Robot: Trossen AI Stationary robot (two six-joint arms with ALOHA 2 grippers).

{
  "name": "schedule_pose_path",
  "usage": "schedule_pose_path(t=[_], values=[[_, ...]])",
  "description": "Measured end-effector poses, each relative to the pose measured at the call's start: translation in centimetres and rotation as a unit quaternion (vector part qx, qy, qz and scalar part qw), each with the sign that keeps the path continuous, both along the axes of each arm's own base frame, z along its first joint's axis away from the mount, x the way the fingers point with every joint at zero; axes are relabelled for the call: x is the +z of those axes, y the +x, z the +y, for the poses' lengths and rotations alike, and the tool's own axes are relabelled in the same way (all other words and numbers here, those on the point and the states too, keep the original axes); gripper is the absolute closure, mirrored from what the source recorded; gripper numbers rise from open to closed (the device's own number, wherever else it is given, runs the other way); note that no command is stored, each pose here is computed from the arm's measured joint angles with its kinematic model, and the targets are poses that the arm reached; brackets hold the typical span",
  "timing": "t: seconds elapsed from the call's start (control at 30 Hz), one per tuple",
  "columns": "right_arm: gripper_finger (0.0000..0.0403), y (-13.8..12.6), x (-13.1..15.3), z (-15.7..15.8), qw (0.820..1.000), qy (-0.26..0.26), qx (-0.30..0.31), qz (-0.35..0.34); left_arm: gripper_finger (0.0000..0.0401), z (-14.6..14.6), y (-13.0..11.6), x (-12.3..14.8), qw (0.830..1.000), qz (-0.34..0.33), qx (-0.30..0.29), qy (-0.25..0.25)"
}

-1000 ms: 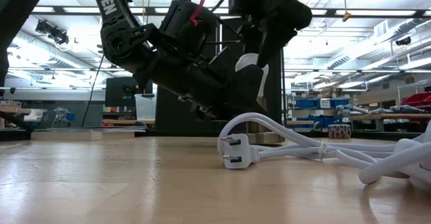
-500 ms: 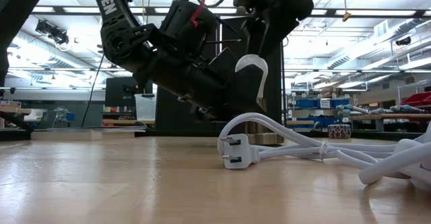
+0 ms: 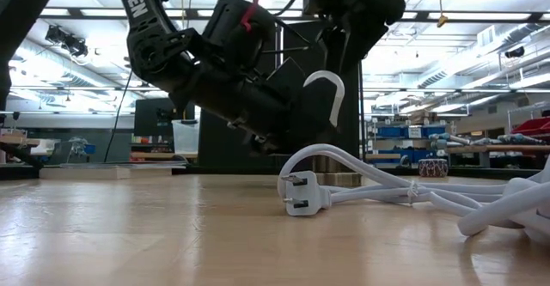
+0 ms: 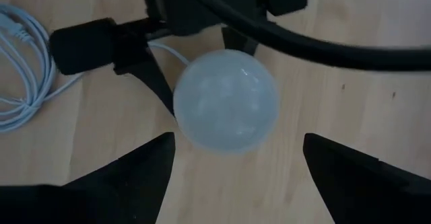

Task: Screw lightbulb
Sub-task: Insert the lightbulb into the desk lamp

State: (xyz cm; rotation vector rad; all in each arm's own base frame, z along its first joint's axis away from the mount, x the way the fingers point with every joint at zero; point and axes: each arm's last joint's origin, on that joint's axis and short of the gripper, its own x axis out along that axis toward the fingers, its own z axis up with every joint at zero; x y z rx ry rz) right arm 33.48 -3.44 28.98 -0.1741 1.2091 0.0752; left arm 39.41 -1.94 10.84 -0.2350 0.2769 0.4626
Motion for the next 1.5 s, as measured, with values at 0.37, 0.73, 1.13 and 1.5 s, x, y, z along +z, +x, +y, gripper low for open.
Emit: schedule_pose_path(t=[0.37, 0.73, 1.13, 1.5], values=[[0.0066, -0.3, 0.0, 0.0, 1.000, 0.021, -0.013, 0.010, 0.0105, -0.2, -1.2, 1.0, 1.000, 0.000, 0.007, -0.004], [0.0066, -0.8, 0.9, -0.2, 1.000, 0.023, -0.020, -0.008, 0.0105, -0.1, -4.7, -0.2, 0.999, 0.038, 0.011, -0.012], [0.0066, -0.8, 0.6, -0.9, 0.998, 0.041, -0.039, -0.015, 0.0105, -0.2, -4.1, -0.6, 1.000, 0.012, -0.008, 0.000], [0.0066, -0.8, 0.6, -1.3, 0.998, 0.044, -0.043, -0.017, 0.0105, -0.4, -2.0, -0.5, 0.999, 0.009, -0.024, 0.033]])
